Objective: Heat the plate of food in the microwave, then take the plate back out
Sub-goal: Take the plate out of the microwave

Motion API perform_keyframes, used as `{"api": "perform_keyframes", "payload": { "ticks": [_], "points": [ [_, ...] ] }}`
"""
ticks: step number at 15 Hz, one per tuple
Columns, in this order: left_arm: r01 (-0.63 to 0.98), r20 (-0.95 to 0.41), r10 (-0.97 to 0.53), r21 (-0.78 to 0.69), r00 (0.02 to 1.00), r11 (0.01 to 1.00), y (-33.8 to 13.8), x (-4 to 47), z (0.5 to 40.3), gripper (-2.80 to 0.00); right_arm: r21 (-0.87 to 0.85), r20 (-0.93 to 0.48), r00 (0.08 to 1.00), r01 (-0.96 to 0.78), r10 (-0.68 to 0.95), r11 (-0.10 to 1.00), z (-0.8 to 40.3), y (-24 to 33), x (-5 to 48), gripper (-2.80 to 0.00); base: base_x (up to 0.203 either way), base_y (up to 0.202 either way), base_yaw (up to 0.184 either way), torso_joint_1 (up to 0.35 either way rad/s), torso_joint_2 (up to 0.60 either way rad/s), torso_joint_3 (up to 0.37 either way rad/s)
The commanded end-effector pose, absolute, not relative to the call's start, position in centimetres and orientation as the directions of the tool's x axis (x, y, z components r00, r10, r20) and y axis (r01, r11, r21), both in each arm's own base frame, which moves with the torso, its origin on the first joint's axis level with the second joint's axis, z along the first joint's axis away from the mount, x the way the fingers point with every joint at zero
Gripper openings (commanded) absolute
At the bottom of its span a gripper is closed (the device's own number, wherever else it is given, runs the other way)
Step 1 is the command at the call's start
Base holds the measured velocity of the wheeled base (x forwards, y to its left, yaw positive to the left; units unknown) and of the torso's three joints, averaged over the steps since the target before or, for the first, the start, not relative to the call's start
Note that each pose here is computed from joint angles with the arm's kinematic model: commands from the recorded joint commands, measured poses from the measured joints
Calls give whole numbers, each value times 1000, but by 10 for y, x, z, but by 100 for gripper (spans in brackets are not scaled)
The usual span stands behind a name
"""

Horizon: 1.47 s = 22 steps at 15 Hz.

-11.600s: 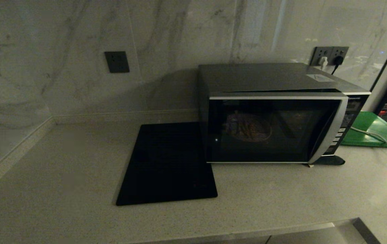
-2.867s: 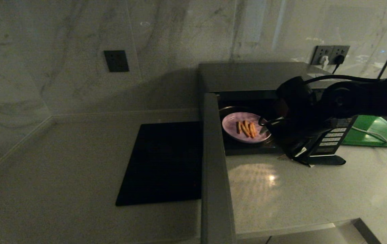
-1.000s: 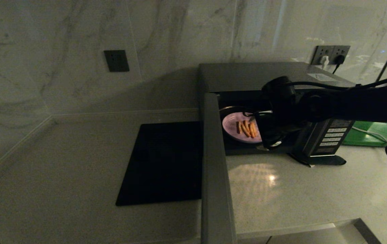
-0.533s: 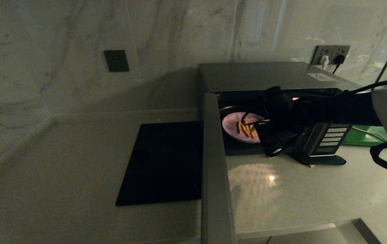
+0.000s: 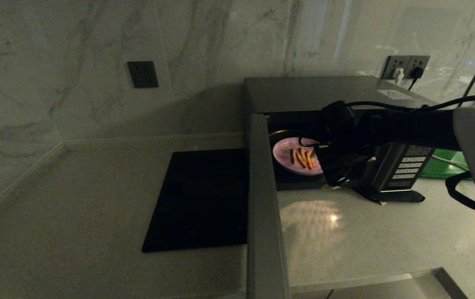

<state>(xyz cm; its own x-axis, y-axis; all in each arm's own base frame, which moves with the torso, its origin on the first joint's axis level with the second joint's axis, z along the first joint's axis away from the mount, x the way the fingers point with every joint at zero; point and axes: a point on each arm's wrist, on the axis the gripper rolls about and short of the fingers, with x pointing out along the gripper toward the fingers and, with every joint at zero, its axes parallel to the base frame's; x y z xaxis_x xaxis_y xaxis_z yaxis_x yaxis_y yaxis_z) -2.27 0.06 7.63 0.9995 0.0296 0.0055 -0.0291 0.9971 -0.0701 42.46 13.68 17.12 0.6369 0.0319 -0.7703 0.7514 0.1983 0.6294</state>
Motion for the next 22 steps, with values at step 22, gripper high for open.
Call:
{"api": "perform_keyframes", "payload": {
  "ticks": [22],
  "points": [
    [-29, 6, 29, -71, 1000, 997, 1, -23, 76, -280, 585, -805, 593, 793, 8, 172, 131, 135, 443, 0, 0, 0, 0, 0, 0, 0]
  ]
}}
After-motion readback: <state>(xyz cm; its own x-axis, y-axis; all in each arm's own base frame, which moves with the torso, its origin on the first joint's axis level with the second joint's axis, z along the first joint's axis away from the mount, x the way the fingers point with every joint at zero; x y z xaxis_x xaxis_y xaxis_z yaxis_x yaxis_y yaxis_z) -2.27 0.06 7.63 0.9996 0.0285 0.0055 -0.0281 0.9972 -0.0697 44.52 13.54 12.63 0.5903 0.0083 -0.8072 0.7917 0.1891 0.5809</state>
